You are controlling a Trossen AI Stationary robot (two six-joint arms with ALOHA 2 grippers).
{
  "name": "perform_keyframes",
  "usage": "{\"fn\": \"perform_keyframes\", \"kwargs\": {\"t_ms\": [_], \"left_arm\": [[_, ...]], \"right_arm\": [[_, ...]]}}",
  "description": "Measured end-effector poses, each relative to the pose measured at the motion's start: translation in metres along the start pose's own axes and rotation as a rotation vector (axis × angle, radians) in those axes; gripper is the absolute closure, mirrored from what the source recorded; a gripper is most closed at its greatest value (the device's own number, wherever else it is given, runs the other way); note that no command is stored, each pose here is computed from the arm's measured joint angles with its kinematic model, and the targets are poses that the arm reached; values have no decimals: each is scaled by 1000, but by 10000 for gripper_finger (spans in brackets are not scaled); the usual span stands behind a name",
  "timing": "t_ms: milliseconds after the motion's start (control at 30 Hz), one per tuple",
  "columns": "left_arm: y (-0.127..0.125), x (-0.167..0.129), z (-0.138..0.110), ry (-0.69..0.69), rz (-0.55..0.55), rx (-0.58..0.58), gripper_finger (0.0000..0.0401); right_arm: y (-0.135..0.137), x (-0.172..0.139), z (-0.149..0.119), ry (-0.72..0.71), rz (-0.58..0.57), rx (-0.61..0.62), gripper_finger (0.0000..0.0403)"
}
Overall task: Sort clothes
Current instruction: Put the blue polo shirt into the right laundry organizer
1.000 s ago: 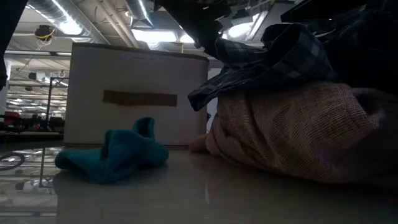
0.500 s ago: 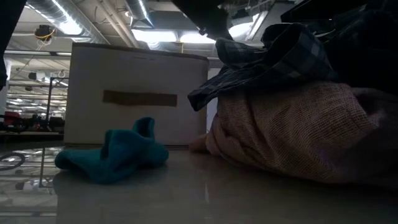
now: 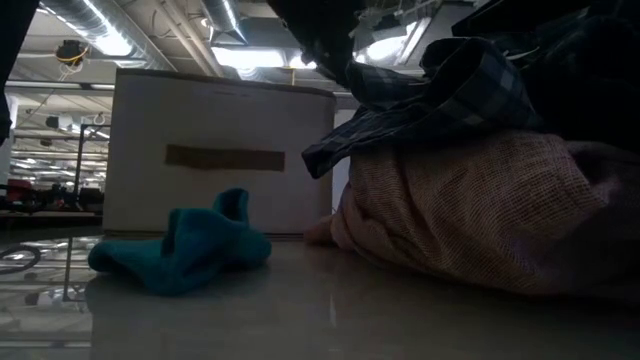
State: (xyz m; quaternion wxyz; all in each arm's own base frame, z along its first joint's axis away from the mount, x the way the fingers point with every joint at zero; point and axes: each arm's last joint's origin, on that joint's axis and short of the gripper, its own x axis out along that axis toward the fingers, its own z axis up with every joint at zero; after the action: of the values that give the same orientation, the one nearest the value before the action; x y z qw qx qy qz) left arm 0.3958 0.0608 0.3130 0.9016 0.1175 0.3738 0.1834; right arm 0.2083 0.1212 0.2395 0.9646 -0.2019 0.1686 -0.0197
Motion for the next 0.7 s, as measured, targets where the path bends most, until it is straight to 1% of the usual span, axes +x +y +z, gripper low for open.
{"fn": "perform_keyframes", "kwargs": {"t_ms": [67, 133, 300, 467, 700], "left_arm": [[0, 2, -3, 28, -2, -15, 276], [0, 5, -3, 18, 0, -36, 266], [-2, 11, -5, 33, -2, -32, 251], [-5, 24, -7, 37, 1, -30, 249], [4, 31, -7, 25, 36, -73, 251]], "right_arm": [[0, 0, 0, -1, 0, 1, 224], [0, 0, 0, -1, 0, 1, 224], [0, 0, 1, -5, -1, 4, 224], [0, 0, 1, -5, -1, 4, 224], [0, 0, 1, -5, -1, 4, 224]]}}
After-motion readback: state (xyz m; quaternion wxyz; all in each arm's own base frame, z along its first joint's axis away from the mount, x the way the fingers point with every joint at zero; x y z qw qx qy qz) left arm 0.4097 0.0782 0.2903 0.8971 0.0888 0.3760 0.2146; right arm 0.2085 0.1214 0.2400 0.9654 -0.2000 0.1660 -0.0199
